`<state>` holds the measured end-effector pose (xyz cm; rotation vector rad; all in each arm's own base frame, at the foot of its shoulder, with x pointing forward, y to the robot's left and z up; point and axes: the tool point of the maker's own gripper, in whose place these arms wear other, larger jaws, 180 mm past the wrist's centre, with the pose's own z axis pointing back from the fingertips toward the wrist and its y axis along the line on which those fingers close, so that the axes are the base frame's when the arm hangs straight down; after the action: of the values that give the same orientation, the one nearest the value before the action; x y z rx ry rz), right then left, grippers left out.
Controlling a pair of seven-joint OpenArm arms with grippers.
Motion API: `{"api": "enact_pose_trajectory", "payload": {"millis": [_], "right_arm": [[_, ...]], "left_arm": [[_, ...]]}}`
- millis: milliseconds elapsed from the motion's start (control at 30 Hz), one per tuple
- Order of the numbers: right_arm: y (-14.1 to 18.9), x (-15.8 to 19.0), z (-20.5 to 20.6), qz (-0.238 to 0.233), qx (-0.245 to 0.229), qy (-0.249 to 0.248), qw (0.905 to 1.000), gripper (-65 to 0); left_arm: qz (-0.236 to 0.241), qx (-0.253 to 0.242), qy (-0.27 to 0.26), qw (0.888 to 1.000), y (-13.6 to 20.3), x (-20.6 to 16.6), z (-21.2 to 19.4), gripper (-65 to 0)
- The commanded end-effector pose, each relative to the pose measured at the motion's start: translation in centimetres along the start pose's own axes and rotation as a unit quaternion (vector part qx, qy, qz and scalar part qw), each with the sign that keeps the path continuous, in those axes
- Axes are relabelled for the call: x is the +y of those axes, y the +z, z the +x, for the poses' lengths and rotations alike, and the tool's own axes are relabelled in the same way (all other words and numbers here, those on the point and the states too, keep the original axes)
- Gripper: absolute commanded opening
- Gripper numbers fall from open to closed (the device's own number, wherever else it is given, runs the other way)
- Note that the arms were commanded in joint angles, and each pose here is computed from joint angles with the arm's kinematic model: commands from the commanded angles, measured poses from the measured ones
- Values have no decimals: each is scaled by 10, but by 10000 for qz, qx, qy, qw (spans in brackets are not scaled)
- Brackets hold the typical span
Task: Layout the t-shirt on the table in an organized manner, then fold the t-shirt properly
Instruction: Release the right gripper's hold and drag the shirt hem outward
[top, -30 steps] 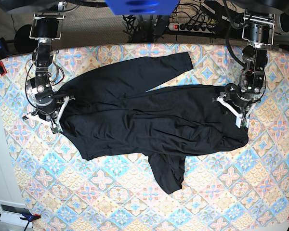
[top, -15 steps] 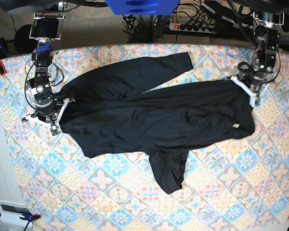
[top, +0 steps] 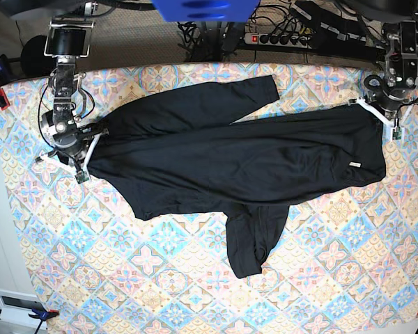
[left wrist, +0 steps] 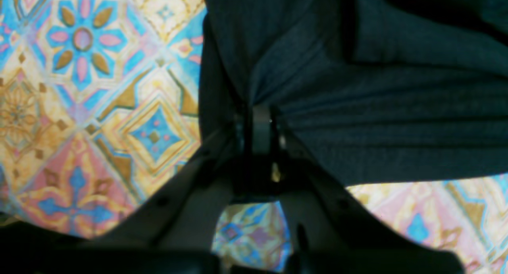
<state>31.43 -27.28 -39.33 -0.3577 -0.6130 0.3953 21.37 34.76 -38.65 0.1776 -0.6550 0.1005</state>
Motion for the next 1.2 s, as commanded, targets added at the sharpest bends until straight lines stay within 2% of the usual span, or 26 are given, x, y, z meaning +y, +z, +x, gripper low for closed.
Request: {"api": "enact_pose_trajectory", "payload": {"millis": [0, 100, 233, 300, 400, 500, 700, 900, 1000, 1067, 1167], "right_arm": [[7, -22, 20, -300, -282, 32, 9991, -650], [16, -22, 26, -351, -408, 104, 9985, -619], [31, -19, 28, -398, -574, 209, 9973, -498], [35, -20, 36, -432, -697, 235, 9964, -462], [37, -10, 56, -338, -1042, 398, 9932, -460], [39, -2, 104, -228, -1601, 684, 9845, -465], [13, 25, 163, 133, -1803, 1233, 9758, -463], [-5, 53, 200, 631, -1922, 2072, 9572, -465], [-7, 76, 205, 904, -1952, 2537, 9431, -462], [-8, 96, 201, 1132, -1879, 2955, 9298, -464], [-6, 115, 201, 1274, -1870, 3345, 9148, -466]], "left_arm": [[165, -220, -88, 9996, 4, 11, 15, -649], [171, -175, -104, 9996, 4, 11, 11, -649], [140, -172, -91, 9997, 3, 9, 11, -649], [131, -167, -87, 9997, 3, 8, 11, -649], [126, -155, -92, 9998, 3, 7, 10, -649], [127, -125, -99, 9998, 3, 7, 7, -649], [147, -123, -88, 9998, 4, 9, 7, -649], [111, -110, -55, 9999, 3, 5, 4, -649], [92, -130, 62, 9999, 2, 2, 3, -649], [79, -136, 82, 9998, 2, 1, 3, -649], [59, -123, 79, 9999, 1, -1, 2, -649]]}}
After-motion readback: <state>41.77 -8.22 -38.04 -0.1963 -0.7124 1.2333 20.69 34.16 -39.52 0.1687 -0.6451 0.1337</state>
